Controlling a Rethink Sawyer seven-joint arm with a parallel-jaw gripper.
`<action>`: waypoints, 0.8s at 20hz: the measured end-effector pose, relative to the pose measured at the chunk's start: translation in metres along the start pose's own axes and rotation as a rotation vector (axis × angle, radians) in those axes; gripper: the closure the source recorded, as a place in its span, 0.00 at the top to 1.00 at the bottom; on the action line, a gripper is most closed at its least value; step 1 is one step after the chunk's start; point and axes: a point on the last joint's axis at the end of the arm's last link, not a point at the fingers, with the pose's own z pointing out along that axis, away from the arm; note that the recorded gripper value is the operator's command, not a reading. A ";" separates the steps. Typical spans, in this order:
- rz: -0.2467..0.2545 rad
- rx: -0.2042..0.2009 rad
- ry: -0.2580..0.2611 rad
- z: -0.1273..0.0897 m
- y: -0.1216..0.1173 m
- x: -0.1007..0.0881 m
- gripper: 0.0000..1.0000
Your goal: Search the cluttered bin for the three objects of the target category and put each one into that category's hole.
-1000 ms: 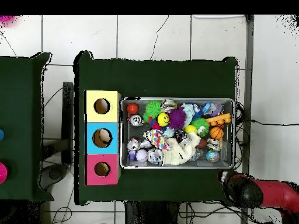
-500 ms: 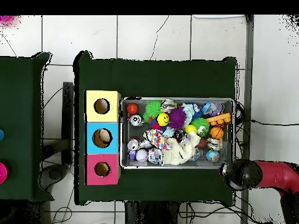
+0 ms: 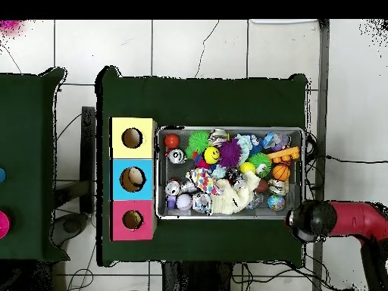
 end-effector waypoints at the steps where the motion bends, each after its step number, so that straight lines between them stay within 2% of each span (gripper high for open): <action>1: -0.007 0.011 0.003 -0.001 0.001 -0.001 1.00; 4: -0.044 0.072 0.022 -0.008 0.010 -0.004 1.00; 7: -0.057 0.097 0.042 -0.019 0.019 -0.007 1.00; 11: -0.034 0.077 0.029 -0.043 0.031 -0.022 1.00; 14: -0.002 0.045 -0.003 -0.067 0.037 -0.039 1.00; 15: 0.018 0.025 -0.026 -0.084 0.040 -0.049 1.00; 16: 0.024 0.021 -0.032 -0.089 0.040 -0.051 1.00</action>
